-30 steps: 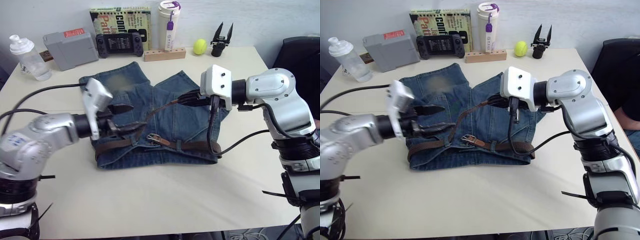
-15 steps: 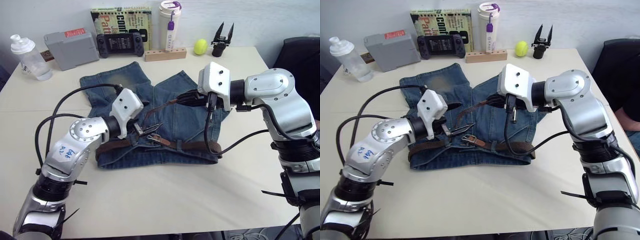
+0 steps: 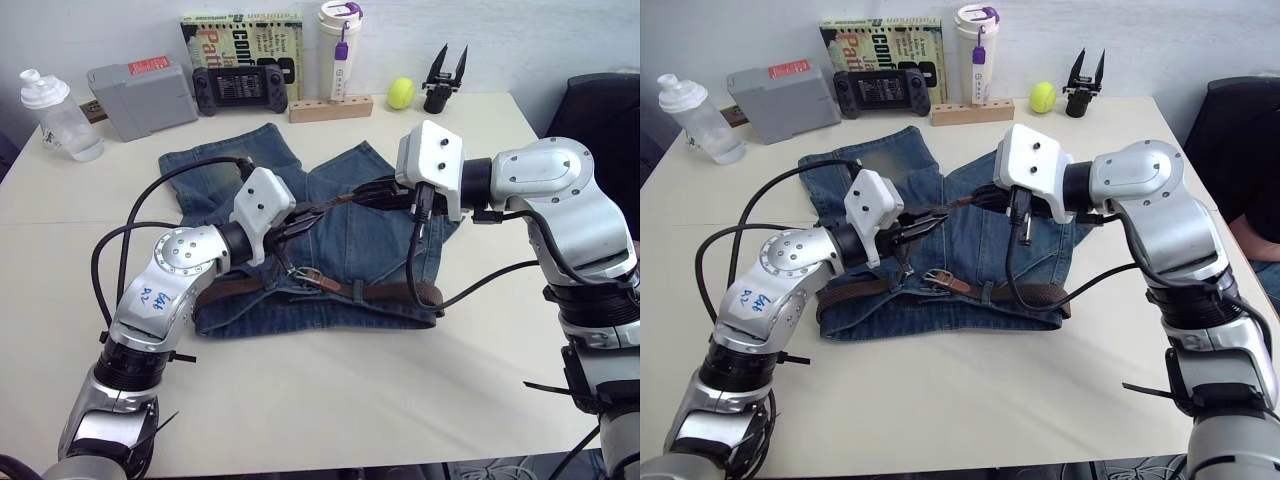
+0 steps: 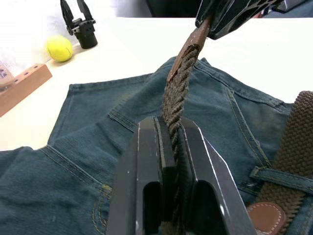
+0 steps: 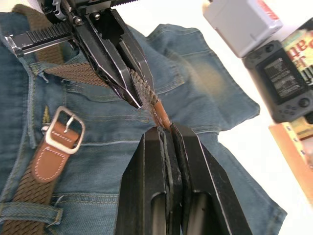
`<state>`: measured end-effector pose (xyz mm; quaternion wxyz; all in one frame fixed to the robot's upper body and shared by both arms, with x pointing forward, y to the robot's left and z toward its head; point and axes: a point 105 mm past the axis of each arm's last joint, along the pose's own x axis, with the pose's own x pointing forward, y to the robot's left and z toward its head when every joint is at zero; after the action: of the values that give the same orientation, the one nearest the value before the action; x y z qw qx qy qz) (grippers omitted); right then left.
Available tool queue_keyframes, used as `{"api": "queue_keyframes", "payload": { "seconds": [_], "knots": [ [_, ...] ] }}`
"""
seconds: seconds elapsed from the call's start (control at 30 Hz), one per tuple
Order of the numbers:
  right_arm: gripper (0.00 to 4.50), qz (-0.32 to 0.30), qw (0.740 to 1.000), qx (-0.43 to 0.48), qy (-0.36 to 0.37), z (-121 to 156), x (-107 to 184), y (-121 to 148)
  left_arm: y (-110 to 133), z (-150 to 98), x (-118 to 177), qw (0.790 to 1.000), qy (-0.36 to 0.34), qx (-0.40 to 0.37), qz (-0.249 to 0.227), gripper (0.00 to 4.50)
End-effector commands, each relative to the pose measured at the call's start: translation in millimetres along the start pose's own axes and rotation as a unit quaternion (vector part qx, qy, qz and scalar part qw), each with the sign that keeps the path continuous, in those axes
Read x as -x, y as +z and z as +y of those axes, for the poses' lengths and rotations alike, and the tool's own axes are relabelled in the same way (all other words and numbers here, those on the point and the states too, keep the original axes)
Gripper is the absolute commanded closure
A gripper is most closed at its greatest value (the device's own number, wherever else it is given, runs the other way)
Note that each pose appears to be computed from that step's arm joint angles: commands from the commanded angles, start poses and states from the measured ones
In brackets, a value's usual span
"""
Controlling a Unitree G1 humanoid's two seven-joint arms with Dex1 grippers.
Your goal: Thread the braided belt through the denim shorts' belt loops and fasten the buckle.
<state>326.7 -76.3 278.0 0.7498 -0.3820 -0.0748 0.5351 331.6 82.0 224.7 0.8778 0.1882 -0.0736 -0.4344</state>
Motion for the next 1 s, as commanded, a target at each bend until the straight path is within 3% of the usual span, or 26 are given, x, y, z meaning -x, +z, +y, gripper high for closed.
{"api": "queue_keyframes", "payload": {
  "seconds": [0.03, 0.17, 0.37, 0.47, 0.63, 0.8, 1.0],
  "knots": [
    [4.15, -0.029, 0.999, -0.008, -0.041, -12, 15, 14, 7, 17, 10, 0.999, 0.028, 0.002, -0.016, 4.5],
    [2.67, -0.028, 0.999, -0.034, -0.018, 5, 24, 13, -13, 32, 19, 0.998, 0.05, 0.039, 0.015, 4.5],
    [0.15, 0.021, 1.0, -0.009, 0.018, 62, -2, -14, -41, 43, 28, 0.994, 0.065, 0.038, 0.08, 4.5],
    [0.04, 0.042, 0.999, 0.005, 0.015, 86, -20, -29, -47, 49, 33, 0.993, 0.064, 0.03, 0.095, 4.5],
    [0.04, 0.082, 0.995, 0.058, 0.0, 104, -42, -53, -45, 69, 40, 0.991, 0.082, 0.022, 0.101, 4.5],
    [0.04, 0.077, 0.994, 0.066, -0.029, 100, -56, -55, -21, 99, 48, 0.991, 0.111, 0.019, 0.076, 4.5],
    [0.04, 0.066, 0.995, 0.057, -0.055, 95, -66, -53, -10, 99, 47, 0.993, 0.1, 0.012, 0.068, 4.5]
  ]
}}
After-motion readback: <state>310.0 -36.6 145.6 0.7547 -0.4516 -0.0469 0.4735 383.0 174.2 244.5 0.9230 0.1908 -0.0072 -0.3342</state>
